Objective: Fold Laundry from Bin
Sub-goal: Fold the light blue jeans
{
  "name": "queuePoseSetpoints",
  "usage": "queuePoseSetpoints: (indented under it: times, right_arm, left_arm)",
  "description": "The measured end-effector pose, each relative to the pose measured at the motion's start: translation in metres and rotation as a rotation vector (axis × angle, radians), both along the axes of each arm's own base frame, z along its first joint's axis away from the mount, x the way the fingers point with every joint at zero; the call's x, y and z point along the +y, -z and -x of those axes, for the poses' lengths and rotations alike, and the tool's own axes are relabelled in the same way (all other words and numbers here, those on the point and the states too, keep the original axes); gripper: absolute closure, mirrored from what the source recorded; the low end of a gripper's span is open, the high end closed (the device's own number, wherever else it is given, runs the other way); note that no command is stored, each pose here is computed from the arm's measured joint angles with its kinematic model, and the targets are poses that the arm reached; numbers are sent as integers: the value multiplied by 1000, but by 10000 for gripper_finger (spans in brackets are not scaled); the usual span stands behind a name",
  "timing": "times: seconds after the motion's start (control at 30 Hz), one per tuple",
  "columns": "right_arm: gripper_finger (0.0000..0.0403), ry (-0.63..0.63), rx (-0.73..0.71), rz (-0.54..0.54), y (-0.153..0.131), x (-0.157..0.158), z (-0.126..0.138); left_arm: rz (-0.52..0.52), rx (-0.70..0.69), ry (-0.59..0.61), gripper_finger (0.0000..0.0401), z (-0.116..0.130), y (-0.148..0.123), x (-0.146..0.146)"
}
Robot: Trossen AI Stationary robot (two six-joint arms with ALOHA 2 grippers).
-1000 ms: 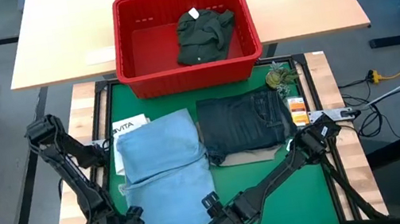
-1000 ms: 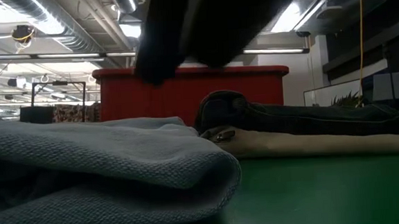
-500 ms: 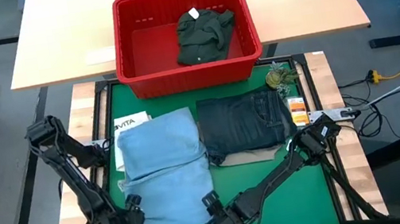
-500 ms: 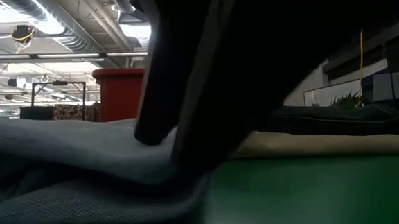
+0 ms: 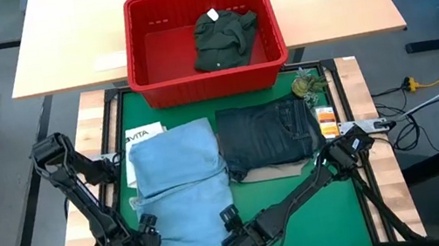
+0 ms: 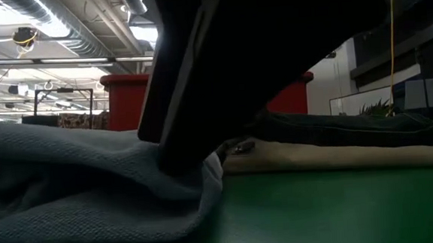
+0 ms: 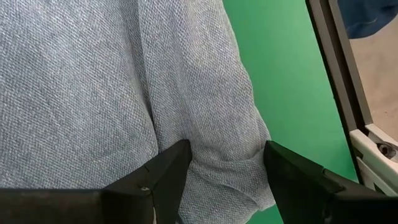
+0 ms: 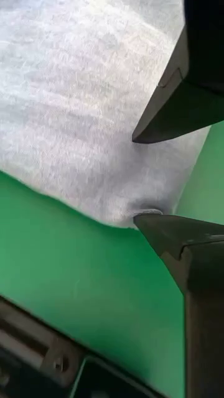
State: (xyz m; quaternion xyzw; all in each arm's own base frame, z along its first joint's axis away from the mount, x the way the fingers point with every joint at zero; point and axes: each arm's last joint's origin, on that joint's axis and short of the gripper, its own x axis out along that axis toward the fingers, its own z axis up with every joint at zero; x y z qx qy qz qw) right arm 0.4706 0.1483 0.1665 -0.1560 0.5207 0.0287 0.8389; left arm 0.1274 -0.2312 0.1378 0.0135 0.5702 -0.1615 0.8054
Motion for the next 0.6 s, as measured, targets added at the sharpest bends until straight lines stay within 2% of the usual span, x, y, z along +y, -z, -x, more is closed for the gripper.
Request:
queuePoseSetpoints:
  times: [0.6]
  right_arm:
    - [205,-5,73,-13,29,-2,-4]
  left_arm:
    - [-58,-32,-35,203,0,2,4]
